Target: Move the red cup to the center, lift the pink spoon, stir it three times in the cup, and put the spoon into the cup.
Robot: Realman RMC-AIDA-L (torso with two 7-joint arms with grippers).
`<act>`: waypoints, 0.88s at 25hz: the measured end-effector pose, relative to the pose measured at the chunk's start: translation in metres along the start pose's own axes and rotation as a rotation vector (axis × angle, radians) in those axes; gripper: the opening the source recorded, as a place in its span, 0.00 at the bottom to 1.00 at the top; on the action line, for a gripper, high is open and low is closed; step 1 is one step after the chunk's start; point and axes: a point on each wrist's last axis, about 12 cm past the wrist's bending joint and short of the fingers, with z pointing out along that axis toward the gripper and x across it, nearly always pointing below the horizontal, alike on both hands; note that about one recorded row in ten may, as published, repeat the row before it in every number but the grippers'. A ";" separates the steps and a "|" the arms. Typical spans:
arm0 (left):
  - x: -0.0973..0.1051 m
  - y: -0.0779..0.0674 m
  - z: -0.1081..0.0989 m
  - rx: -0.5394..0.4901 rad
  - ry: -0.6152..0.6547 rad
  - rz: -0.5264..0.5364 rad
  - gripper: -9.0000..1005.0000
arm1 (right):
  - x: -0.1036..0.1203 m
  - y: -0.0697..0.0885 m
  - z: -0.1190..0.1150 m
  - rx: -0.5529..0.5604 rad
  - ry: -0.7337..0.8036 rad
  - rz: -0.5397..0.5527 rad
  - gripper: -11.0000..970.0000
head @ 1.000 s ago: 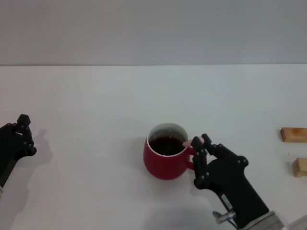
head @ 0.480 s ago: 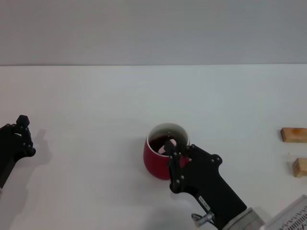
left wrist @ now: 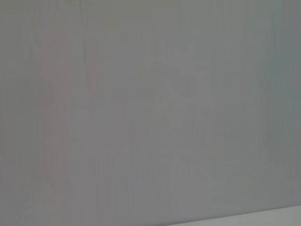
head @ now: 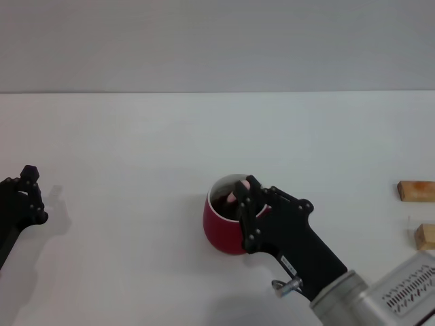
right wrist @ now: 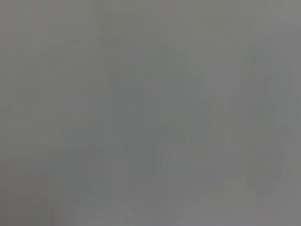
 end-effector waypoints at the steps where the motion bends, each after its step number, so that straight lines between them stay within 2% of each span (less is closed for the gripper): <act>1: 0.000 0.000 0.000 0.000 0.000 0.000 0.01 | 0.000 0.000 0.002 -0.007 0.002 0.001 0.08; 10: 0.000 -0.001 -0.001 -0.001 0.000 -0.004 0.01 | 0.002 -0.008 0.005 -0.032 0.023 0.068 0.15; 16: 0.000 -0.001 -0.001 0.000 -0.004 -0.006 0.01 | 0.001 -0.012 -0.002 -0.001 -0.008 0.071 0.33; 21: 0.000 0.000 -0.004 -0.003 -0.013 -0.007 0.01 | -0.002 -0.019 -0.022 0.070 -0.095 0.064 0.52; 22: -0.001 0.000 -0.004 -0.003 -0.015 -0.007 0.01 | -0.002 -0.023 -0.032 0.116 -0.121 0.055 0.56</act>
